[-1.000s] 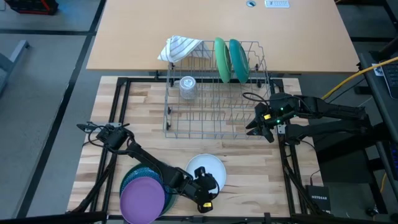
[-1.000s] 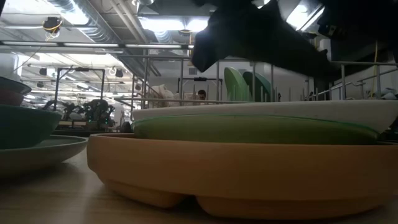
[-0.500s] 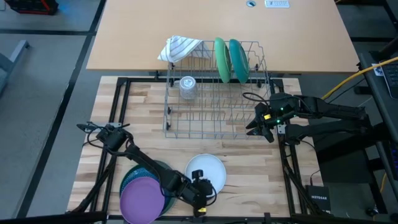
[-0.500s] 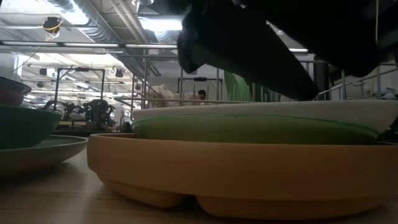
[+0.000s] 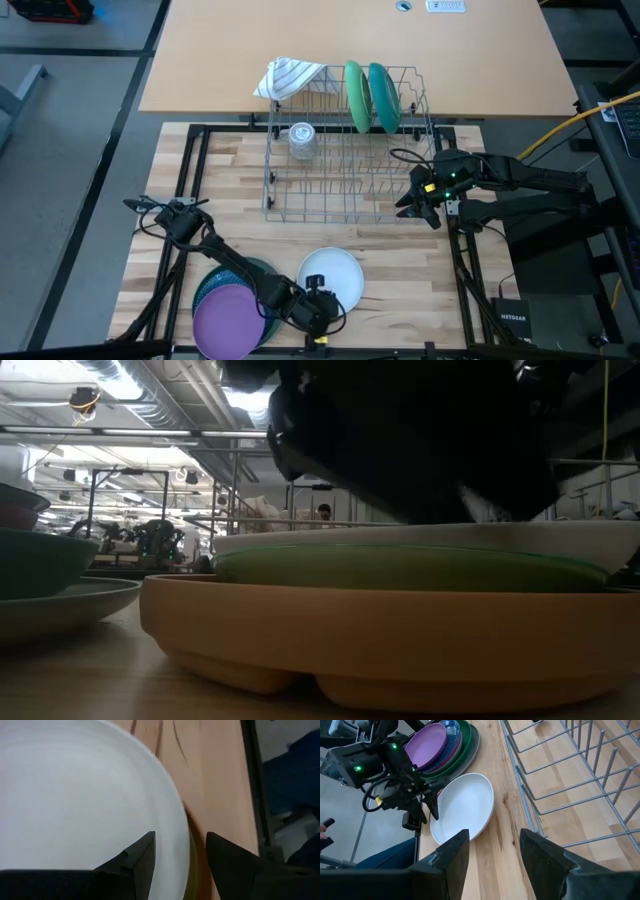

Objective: Sort dishes
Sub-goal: Put the white plate in the dishwasher rack

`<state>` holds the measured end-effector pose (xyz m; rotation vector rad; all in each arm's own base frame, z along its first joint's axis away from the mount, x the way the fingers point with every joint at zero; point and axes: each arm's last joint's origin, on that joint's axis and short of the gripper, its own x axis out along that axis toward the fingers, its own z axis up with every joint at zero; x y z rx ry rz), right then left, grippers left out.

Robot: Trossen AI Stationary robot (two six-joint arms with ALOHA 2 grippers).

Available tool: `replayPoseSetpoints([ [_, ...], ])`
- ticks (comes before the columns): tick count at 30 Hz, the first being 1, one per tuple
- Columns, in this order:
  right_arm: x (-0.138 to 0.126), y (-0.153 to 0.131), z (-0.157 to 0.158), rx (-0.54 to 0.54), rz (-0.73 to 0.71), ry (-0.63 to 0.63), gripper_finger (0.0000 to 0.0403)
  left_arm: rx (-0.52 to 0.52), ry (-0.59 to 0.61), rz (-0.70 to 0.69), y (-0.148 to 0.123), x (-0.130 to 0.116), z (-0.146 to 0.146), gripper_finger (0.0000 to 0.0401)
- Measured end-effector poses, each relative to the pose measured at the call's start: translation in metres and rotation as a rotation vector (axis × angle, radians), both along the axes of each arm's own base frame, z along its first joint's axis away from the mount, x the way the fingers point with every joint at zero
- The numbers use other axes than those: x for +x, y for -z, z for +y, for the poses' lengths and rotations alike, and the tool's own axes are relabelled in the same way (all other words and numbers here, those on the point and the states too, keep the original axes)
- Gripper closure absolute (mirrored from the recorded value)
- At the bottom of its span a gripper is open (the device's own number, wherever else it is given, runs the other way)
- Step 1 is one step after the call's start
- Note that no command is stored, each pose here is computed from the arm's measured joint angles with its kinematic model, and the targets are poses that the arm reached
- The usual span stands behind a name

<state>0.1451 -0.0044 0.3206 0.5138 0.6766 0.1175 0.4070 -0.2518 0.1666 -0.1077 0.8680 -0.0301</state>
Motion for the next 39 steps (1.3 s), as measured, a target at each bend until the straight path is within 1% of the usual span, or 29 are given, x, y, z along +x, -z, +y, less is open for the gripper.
replayPoseSetpoints([
  [9,0.0,0.0,0.0,0.0,0.0,0.0,0.0224,0.021,0.043,0.006,0.002,0.0,-0.001,0.0237],
  [13,0.0,0.0,0.0,0.0,0.0,0.0,0.0224,0.032,0.063,0.035,0.016,0.001,-0.002,0.0237],
  [16,0.0,0.0,0.0,0.0,0.001,0.0,0.0224,0.033,0.063,0.048,0.022,0.003,-0.002,0.0237],
  [22,0.0,0.0,0.0,0.001,0.005,0.0,0.0224,0.007,0.029,0.05,0.022,0.003,-0.001,0.0239],
  [26,0.0,0.0,0.0,0.0,0.005,0.001,0.0224,-0.004,0.015,0.051,0.022,0.003,-0.001,0.0267],
  [33,0.0,0.0,0.0,0.0,0.006,0.0,0.0224,-0.033,-0.015,0.051,0.021,0.003,-0.002,0.0346],
  [36,0.0,0.0,0.0,0.0,0.006,0.001,0.0224,-0.036,-0.015,0.044,0.015,0.002,-0.001,0.0374],
  [39,0.0,0.0,0.0,0.0,0.006,0.0,0.0224,-0.045,-0.016,0.028,0.007,0.001,-0.001,0.0391],
])
